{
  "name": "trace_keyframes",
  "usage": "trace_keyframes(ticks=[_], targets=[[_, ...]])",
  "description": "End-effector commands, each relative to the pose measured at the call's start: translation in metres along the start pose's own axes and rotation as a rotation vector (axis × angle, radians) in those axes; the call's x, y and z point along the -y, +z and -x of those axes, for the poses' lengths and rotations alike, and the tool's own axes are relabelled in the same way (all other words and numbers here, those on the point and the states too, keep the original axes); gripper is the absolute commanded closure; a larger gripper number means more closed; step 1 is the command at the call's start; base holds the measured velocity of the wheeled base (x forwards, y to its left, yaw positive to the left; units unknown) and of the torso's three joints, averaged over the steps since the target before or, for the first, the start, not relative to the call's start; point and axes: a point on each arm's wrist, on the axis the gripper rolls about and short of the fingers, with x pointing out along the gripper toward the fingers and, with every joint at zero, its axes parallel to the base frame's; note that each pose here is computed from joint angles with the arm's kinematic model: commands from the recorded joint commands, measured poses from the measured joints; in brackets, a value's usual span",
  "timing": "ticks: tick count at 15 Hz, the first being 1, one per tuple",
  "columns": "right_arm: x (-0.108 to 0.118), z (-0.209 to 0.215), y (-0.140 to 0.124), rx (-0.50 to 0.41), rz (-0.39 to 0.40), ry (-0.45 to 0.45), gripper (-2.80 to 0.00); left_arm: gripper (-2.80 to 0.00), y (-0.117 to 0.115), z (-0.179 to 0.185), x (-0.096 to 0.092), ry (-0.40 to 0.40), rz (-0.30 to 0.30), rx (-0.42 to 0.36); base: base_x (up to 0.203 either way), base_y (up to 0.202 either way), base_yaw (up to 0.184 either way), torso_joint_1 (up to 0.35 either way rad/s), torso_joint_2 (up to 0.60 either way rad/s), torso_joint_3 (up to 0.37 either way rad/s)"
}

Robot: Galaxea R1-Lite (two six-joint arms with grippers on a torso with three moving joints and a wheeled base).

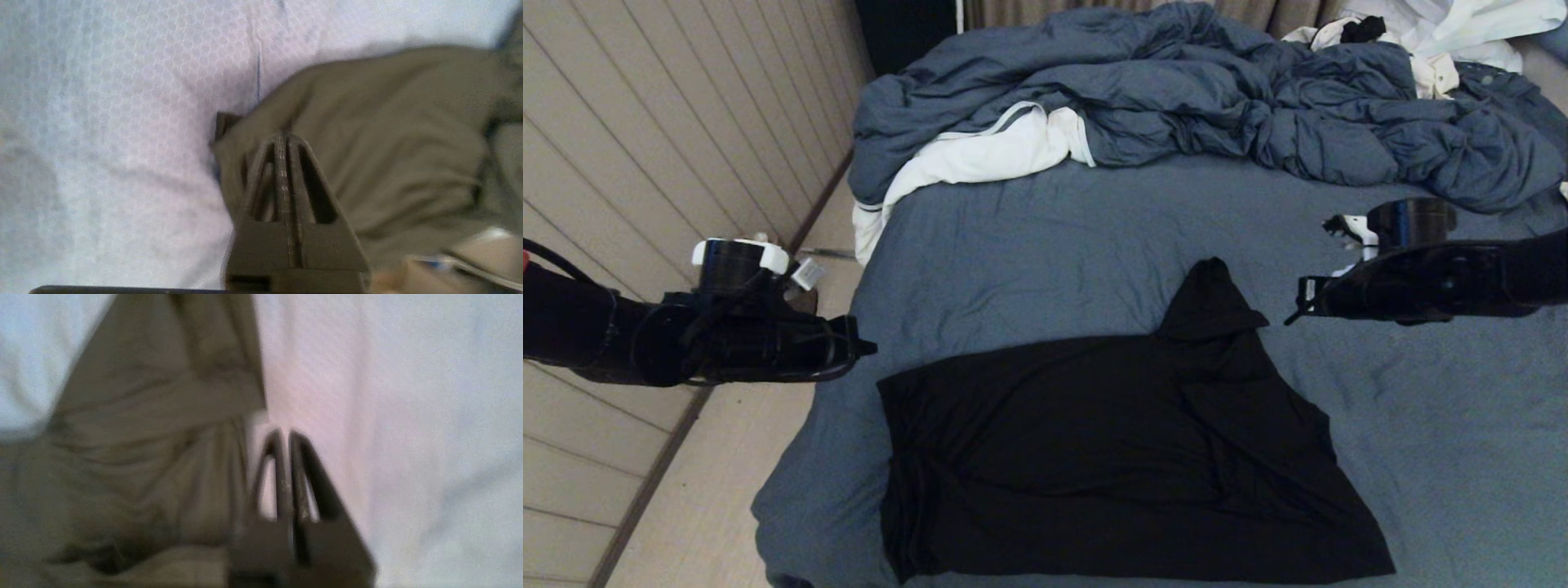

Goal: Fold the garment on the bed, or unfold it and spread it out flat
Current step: Fold the black T-shirt

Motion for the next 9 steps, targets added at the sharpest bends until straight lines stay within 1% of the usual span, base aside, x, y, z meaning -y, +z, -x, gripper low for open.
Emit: trace_keyframes(ticks=[1, 2, 4, 5, 6, 7, 9], targets=[[-0.018, -0.044, -0.005, -0.014, 0.017, -0.007, 0.0, 0.0, -0.006, -0.016, 0.011, 0.033, -0.02, -0.014, 0.0, 0.0, 0.0, 0.0, 0.0, 0.0], [-0.025, -0.055, -0.005, -0.008, 0.024, -0.031, 0.0, 0.0, -0.008, -0.018, 0.014, 0.05, -0.026, -0.012, 0.0, 0.0, 0.0, 0.0, 0.0, 0.0], [-0.032, -0.066, 0.0, 0.019, 0.029, -0.072, 0.0, 0.0, -0.014, -0.019, 0.014, 0.075, -0.021, -0.024, 0.0, 0.0, 0.0, 0.0, 0.0, 0.0], [-0.037, -0.069, 0.005, 0.038, 0.023, -0.071, 0.0, 0.0, -0.018, -0.019, 0.013, 0.077, -0.016, -0.037, 0.0, 0.0, 0.0, 0.0, 0.0, 0.0], [-0.042, -0.069, 0.006, 0.027, 0.022, -0.065, 0.0, 0.0, -0.021, -0.019, 0.013, 0.076, -0.015, -0.04, 0.0, 0.0, 0.0, 0.0, 0.0, 0.0], [-0.044, -0.068, 0.006, 0.012, 0.023, -0.062, 0.0, 0.0, -0.025, -0.019, 0.013, 0.075, -0.016, -0.04, 0.0, 0.0, 0.0, 0.0, 0.0, 0.0], [-0.043, -0.072, 0.006, 0.018, 0.023, -0.064, 0.0, 0.0, -0.03, -0.02, 0.017, 0.058, -0.028, -0.03, 0.0, 0.0, 0.0, 0.0, 0.0, 0.0]])
